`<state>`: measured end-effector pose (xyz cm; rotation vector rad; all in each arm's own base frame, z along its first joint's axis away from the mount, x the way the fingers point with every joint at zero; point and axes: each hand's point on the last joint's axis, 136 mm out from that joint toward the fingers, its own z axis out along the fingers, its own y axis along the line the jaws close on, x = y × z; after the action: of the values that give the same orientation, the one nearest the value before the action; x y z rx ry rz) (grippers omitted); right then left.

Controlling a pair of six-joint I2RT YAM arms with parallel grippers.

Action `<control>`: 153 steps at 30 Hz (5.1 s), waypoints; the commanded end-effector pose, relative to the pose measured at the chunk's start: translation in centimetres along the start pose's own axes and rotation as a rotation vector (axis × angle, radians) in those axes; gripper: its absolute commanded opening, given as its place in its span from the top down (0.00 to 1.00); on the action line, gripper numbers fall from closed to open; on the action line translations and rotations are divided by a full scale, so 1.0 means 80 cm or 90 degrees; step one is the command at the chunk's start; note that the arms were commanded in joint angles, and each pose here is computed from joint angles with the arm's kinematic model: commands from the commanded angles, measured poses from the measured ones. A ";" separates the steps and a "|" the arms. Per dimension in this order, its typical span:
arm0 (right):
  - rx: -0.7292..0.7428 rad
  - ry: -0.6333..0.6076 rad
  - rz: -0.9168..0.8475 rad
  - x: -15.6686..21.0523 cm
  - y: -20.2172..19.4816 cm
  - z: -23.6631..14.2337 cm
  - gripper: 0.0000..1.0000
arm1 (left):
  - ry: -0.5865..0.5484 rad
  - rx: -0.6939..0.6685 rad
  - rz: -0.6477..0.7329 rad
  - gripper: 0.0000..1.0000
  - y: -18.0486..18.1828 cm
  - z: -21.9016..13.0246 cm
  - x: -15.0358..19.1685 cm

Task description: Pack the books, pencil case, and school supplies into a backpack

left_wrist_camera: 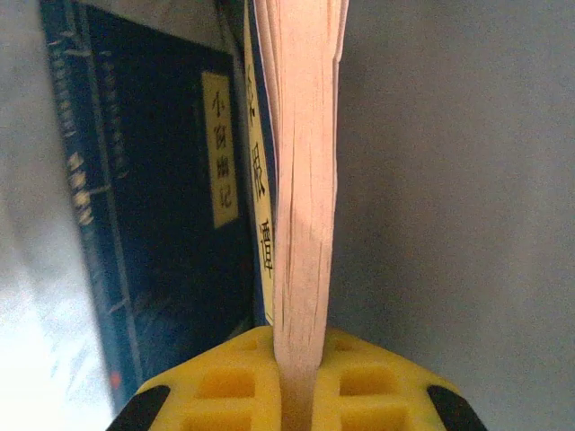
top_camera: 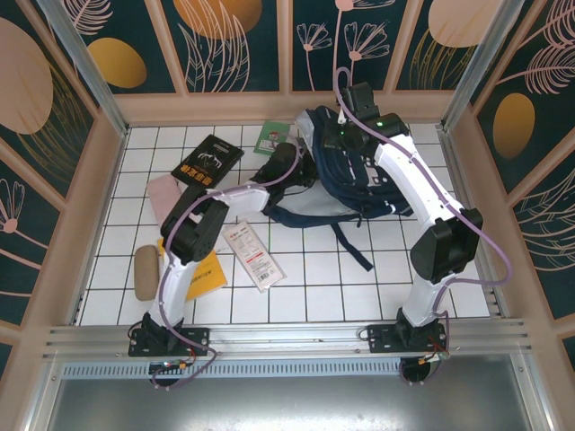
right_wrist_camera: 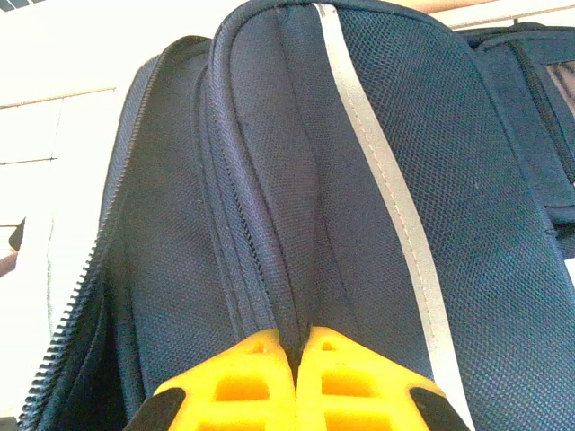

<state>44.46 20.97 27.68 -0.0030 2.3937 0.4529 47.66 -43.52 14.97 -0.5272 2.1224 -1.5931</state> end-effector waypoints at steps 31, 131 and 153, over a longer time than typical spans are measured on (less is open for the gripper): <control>-0.017 -0.063 0.015 0.007 -0.040 -0.001 1.00 | -0.094 -0.292 0.155 0.16 0.016 -0.172 -0.026; -0.184 0.182 0.034 0.227 0.185 0.292 0.51 | -0.040 -0.598 0.081 0.68 0.317 -0.394 -0.163; -0.438 0.275 0.068 0.278 0.271 0.251 0.60 | 0.000 -0.514 0.022 0.66 0.324 -0.379 -0.121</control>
<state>43.08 45.54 3.76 -0.1260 2.5762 1.0584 41.94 -5.76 1.89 -0.6683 2.5488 -0.6028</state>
